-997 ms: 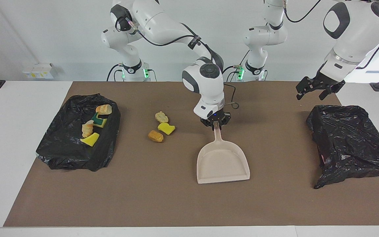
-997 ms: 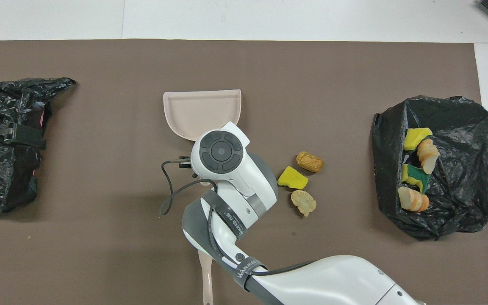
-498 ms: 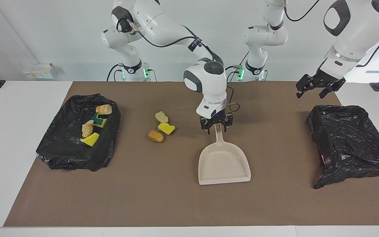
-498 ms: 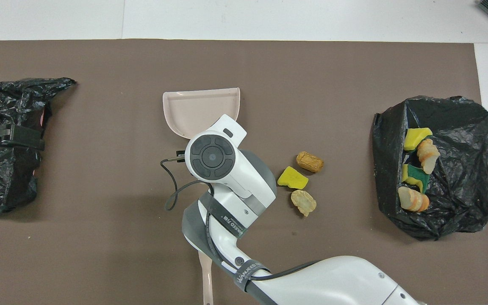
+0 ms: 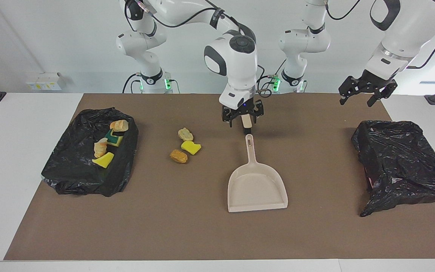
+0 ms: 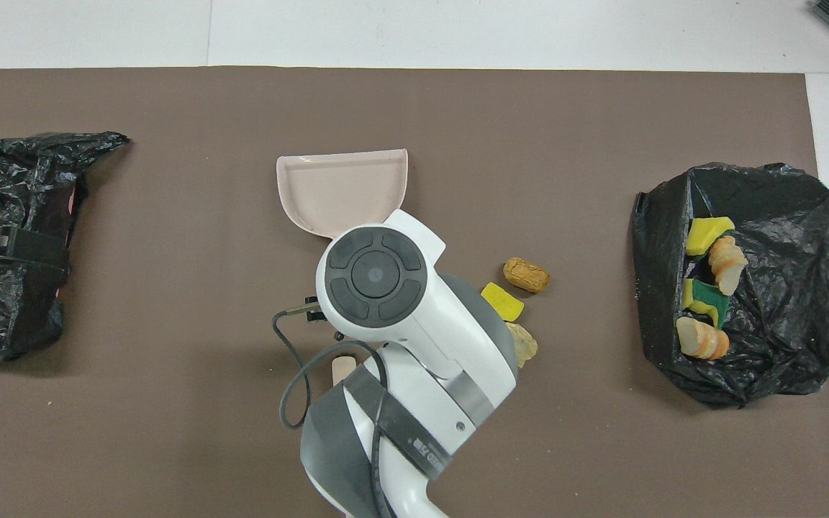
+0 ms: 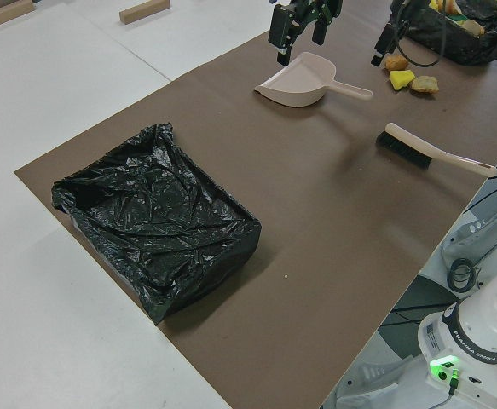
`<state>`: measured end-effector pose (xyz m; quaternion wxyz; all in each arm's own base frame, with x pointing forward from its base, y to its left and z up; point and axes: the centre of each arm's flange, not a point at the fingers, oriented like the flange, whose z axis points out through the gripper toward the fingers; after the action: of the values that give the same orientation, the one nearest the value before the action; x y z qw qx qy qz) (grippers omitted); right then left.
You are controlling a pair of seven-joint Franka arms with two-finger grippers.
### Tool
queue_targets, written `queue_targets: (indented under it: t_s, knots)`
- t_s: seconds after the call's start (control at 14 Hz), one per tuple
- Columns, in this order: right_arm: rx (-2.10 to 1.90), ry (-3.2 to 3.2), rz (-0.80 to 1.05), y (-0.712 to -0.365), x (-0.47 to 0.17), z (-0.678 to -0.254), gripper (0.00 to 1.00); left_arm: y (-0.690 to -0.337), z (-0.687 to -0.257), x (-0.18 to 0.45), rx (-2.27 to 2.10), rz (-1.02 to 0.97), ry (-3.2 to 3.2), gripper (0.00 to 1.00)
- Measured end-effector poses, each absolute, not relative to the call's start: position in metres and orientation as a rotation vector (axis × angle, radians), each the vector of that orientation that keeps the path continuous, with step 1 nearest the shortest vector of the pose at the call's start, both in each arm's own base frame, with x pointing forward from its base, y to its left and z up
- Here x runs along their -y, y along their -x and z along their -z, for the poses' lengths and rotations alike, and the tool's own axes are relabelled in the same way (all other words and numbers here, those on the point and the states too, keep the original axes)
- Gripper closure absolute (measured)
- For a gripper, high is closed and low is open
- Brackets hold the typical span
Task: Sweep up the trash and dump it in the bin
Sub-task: 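Return the dustpan to the table center with the right gripper, then move the left gripper toward the dustpan handle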
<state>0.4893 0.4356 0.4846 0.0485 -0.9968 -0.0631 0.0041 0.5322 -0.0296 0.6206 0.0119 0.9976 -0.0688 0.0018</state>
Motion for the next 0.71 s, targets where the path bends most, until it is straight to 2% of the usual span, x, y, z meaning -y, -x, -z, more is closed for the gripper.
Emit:
queue_targets:
  t_s: [0.21, 0.5, 0.71]
  knots:
    - [0.249, 3.013, -0.121, -0.431, -0.442, -0.492, 0.0, -0.531, -0.621, 0.034, 0.239, -0.006, -3.118, 0.0]
    - [0.26, 2.951, -0.241, -0.368, -0.44, -0.454, 0.0, -0.531, -0.62, 0.034, 0.253, -0.003, -3.118, 0.0]
    - [0.315, 2.95, -0.223, -0.313, -0.453, -0.409, 0.0, -0.53, -0.619, 0.037, 0.287, 0.002, -3.116, 0.0]
